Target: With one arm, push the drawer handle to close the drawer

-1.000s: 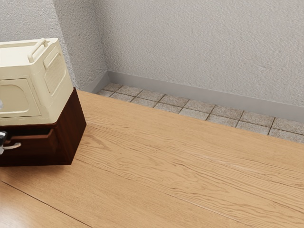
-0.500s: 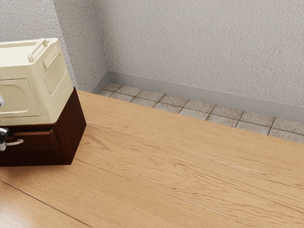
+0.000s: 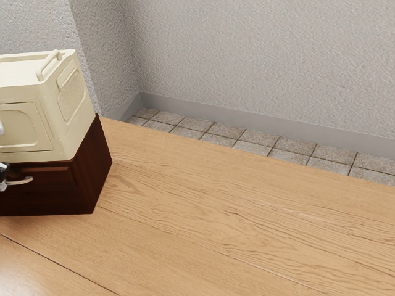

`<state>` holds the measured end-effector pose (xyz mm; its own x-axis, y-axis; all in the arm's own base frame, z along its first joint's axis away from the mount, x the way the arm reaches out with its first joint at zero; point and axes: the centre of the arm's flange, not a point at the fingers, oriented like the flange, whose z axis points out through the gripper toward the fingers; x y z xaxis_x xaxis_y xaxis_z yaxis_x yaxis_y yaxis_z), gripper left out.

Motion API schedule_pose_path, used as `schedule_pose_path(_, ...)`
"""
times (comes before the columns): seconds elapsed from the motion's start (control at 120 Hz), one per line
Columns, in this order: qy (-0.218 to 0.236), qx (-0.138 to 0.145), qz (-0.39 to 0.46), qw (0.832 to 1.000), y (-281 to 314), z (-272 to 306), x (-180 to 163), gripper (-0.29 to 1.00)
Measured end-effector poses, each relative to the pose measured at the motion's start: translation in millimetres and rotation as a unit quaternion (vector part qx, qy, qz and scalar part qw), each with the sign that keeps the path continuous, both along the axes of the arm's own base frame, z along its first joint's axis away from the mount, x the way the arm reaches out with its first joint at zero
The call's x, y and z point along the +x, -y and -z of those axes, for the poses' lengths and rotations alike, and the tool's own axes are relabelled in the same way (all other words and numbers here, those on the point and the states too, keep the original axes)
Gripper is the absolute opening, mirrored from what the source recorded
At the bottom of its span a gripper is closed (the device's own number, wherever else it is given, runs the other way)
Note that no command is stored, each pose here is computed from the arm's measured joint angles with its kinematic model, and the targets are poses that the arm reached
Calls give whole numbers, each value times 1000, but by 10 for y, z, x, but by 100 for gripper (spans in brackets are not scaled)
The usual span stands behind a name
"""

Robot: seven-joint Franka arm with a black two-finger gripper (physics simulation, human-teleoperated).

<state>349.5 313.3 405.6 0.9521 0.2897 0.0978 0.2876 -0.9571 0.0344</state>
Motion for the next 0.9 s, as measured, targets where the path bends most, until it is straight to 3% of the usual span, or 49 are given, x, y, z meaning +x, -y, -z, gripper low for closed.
schedule_pose_path(0.9, 3, 9, 162, 987, -57, 0, 207, -10)
